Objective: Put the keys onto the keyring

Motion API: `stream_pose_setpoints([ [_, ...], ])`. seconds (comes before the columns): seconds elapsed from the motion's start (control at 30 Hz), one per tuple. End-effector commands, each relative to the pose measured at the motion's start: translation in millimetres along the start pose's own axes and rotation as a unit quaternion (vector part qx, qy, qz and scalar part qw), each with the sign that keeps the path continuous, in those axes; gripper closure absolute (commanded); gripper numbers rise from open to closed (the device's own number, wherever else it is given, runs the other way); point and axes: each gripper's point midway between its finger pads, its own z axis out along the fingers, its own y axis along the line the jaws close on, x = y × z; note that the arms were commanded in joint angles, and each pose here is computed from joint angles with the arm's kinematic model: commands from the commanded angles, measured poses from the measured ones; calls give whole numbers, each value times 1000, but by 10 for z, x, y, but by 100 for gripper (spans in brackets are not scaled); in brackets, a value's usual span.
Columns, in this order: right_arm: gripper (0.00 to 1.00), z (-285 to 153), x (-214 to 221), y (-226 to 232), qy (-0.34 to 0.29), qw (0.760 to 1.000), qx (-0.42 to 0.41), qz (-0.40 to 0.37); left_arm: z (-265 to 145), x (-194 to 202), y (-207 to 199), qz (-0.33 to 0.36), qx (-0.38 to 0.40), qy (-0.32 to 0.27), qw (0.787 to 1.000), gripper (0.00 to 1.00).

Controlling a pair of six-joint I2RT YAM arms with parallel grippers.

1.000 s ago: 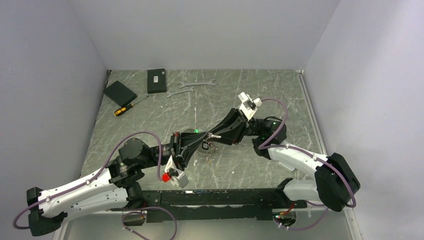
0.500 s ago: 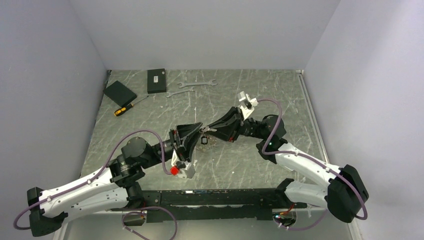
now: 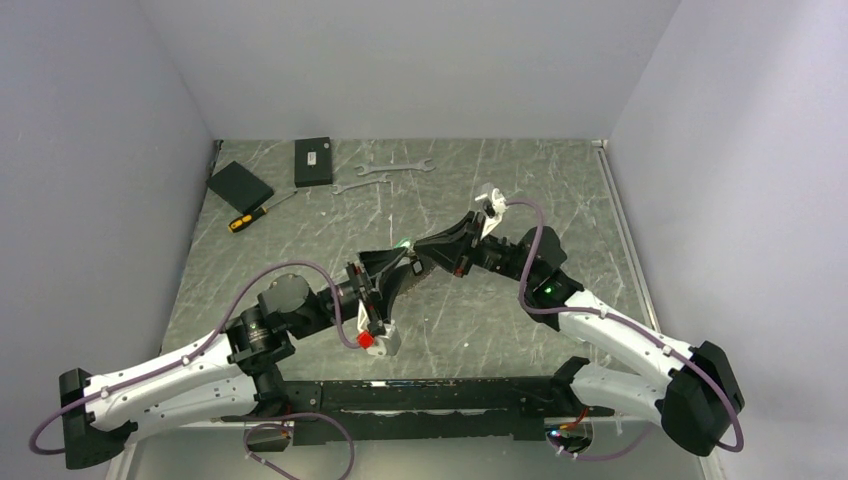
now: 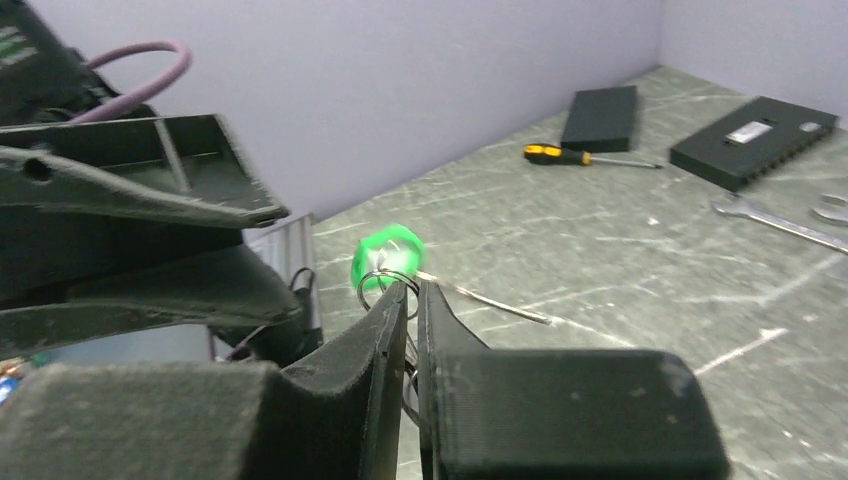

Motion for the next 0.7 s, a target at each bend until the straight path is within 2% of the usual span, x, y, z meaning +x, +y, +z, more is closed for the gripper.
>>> stream_pose_setpoints([
  [0.0,100,-2,-246,-179,-30,997,56,-53,8,16,-114,-16,18,2,1000,57],
  [0.3,100,-52,-162,-311,-4,991,88,-98,-15,86,-152,-39,12,18,999,57],
  [0.47,100,-35,-73,-317,25,983,112,-144,-68,187,-222,-53,49,60,996,62],
  [0.57,100,-29,52,-332,44,980,125,-147,-135,217,-289,-78,60,73,992,62],
  [0.67,100,-69,175,-434,59,979,153,-122,-236,342,-442,-133,51,101,985,61],
])
